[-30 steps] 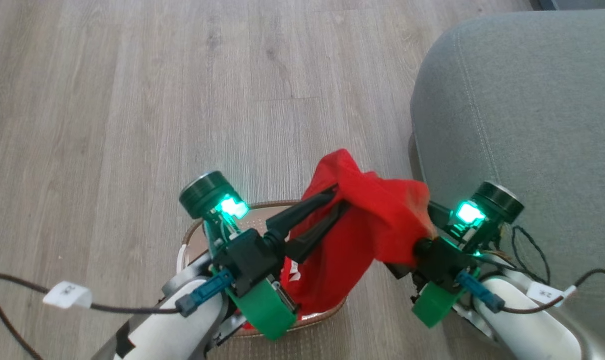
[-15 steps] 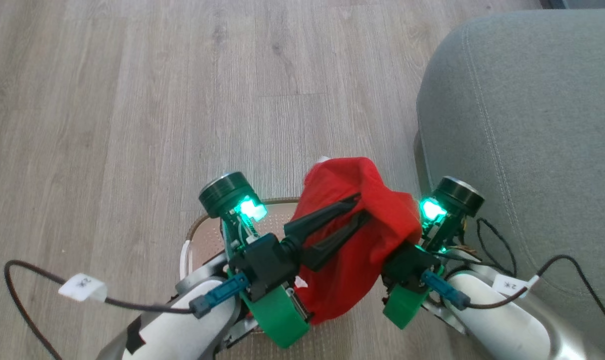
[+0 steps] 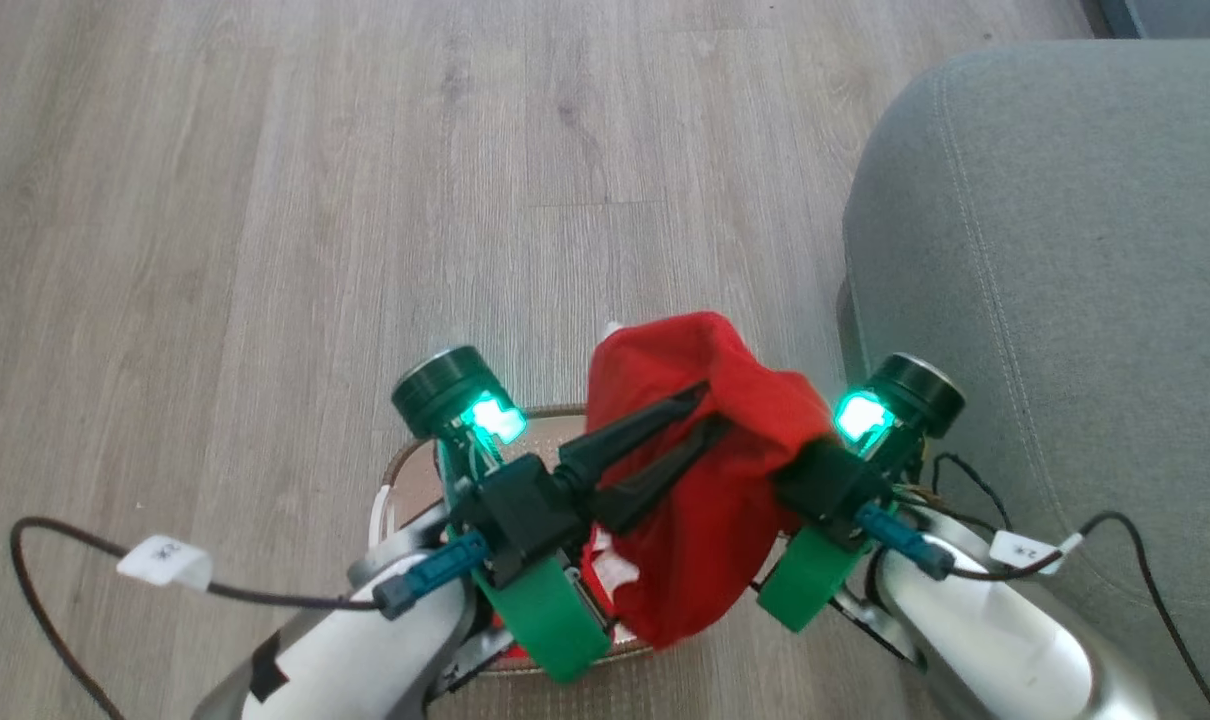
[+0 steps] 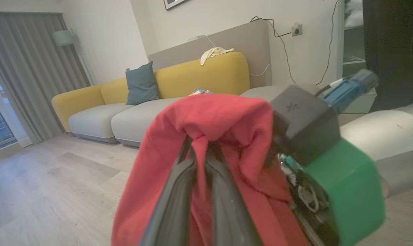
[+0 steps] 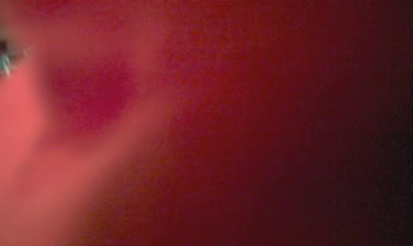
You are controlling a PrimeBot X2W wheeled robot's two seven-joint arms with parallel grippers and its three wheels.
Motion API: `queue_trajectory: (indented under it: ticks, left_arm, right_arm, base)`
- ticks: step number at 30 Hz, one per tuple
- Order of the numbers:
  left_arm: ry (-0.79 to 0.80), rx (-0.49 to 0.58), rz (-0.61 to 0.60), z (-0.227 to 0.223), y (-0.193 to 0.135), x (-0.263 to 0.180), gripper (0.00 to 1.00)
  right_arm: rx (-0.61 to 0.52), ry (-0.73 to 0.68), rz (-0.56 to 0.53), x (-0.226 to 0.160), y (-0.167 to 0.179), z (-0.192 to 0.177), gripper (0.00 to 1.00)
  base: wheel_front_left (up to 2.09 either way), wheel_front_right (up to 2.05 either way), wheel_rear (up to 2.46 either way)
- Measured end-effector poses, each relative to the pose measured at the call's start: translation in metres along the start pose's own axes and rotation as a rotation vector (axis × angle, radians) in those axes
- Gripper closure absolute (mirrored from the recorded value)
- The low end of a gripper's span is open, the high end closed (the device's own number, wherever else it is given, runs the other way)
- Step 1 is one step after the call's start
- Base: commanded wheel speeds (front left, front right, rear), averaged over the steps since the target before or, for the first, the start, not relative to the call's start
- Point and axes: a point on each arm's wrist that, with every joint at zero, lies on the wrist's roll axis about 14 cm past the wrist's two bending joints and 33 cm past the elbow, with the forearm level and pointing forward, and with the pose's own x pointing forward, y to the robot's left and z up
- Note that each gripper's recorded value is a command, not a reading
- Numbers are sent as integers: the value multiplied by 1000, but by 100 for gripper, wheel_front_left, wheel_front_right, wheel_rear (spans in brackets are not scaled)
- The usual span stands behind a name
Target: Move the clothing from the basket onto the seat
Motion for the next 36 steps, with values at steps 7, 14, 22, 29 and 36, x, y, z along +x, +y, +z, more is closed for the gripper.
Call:
queue_trajectory:
  ticks: [7,14,22,29,36]
  left_arm:
    - [33,-7,59,-11,13,-7,100]
    - [103,-11,82,-34,16,-14,100]
    - [184,-48,61,-63,6,-20,100]
    - [189,-70,54,-68,1,-18,75]
    - [178,-66,71,-66,3,-16,0]
  right_arm:
    - [103,8,-94,-9,-12,-7,100]
    - [164,-4,-169,-16,-28,-6,100]
    - [223,-18,-210,-15,-38,-8,100]
    - [247,-20,-228,-13,-42,-11,100]
    - [246,-26,-253,-11,-49,-11,100]
  base:
    - [0,0,0]
    - [0,0,0]
    - [0,0,0]
    - [0,0,0]
    - [0,0,0]
